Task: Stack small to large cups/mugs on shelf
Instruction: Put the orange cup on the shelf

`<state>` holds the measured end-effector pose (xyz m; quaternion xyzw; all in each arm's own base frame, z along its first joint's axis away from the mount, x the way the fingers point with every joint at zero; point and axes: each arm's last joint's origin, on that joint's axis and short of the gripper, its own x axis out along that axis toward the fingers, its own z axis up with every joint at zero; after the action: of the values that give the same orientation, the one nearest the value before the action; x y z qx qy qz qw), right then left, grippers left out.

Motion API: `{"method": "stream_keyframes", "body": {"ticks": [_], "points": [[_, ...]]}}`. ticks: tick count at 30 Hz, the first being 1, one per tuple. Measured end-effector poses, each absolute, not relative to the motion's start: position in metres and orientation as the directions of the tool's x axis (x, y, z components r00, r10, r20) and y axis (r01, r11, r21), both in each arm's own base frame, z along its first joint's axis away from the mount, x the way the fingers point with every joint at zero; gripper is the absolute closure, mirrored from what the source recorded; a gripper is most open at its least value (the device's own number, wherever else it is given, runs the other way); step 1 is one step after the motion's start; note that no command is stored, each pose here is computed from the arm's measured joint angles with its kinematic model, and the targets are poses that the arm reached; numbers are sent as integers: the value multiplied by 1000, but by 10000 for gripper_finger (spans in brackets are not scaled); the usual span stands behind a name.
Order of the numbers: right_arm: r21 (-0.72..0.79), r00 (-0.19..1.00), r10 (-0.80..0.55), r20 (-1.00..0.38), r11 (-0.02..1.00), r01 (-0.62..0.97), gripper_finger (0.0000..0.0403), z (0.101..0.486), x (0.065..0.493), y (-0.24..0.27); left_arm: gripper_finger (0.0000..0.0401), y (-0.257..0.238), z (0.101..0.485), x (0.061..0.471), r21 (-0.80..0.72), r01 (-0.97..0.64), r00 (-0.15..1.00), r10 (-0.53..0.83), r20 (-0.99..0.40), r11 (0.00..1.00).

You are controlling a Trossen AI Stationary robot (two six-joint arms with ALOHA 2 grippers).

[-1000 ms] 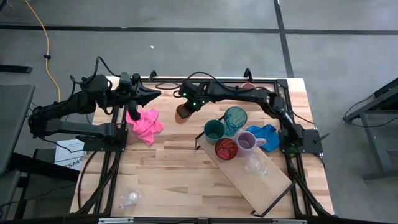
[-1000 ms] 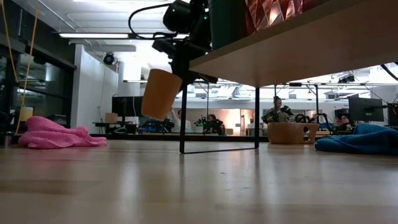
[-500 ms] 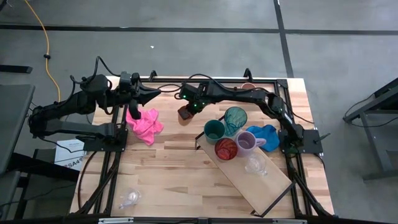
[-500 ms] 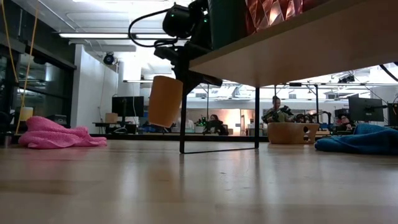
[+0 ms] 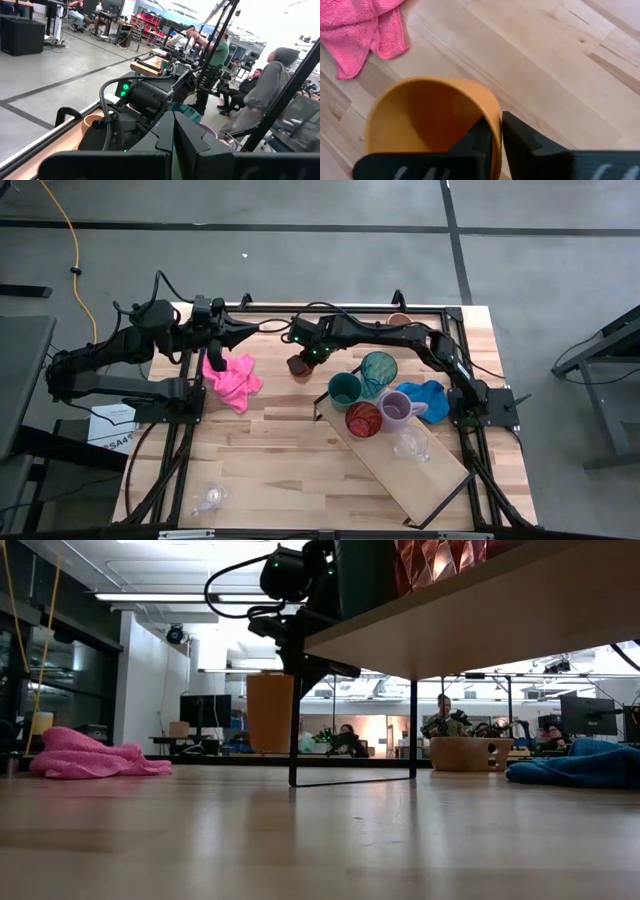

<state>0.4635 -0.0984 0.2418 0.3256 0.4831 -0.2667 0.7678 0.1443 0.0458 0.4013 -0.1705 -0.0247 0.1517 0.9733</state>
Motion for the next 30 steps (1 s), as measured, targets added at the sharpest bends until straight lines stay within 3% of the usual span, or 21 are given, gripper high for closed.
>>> {"method": "stream_keyframes", "body": {"ticks": [6,18,30], "points": [[237,389,-101,-916,646,726,349,242,463,-99,401,46,401,144,-339,-287,953,304,-4,896],[186,319,-98,-942,639,746,347,221,458,-98,401,46,401,144,-339,-287,953,304,-4,896],[221,357,-93,-930,632,743,347,222,461,-98,401,46,401,144,-339,-287,953,304,-4,896]]}}
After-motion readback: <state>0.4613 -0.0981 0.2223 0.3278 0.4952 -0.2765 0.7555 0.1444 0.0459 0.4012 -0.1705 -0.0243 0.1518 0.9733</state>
